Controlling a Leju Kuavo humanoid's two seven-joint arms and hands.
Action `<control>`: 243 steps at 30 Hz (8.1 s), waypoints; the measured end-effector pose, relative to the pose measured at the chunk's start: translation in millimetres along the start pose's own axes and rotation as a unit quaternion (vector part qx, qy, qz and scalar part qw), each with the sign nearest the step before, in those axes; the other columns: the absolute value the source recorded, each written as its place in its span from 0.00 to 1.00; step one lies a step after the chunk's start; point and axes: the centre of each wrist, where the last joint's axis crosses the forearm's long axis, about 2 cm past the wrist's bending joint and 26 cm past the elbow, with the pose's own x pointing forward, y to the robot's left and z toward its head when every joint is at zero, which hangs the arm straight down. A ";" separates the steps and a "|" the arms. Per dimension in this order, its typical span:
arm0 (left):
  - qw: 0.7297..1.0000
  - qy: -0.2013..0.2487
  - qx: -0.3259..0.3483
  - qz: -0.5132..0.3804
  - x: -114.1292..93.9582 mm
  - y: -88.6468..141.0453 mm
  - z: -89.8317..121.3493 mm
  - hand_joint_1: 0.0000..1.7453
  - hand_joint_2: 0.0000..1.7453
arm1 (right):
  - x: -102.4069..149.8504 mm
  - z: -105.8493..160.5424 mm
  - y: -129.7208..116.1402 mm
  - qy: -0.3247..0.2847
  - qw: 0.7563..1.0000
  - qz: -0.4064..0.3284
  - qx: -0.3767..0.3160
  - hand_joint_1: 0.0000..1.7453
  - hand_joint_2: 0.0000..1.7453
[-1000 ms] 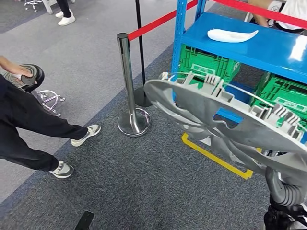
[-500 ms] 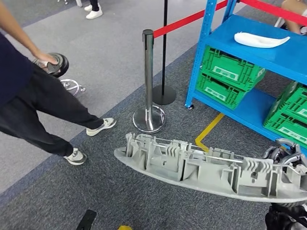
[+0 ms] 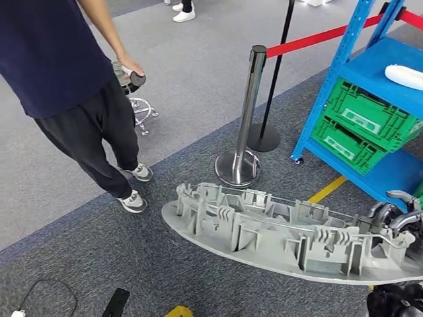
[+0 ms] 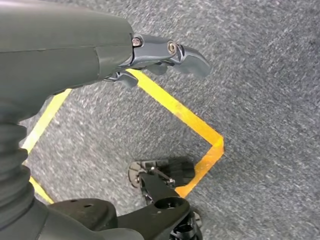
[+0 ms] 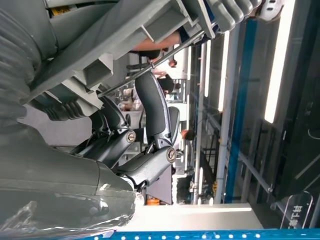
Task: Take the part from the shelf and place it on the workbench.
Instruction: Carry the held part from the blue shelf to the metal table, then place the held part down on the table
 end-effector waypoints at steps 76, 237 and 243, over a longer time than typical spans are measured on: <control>0.998 -0.021 0.042 0.029 29.1 7.5 -14.8 0.00 1.00 | 9.0 -10.6 -19.8 -0.031 0.999 0.028 -0.015 1.00 1.00; 1.000 0.004 0.026 0.000 11.7 -2.3 -4.5 0.00 1.00 | -4.5 -43.5 -24.0 -0.020 0.997 0.061 0.045 1.00 1.00; 1.000 -0.001 0.024 0.002 12.4 -4.7 -4.2 0.00 1.00 | -4.0 -38.5 -22.9 -0.014 0.997 0.065 0.048 1.00 1.00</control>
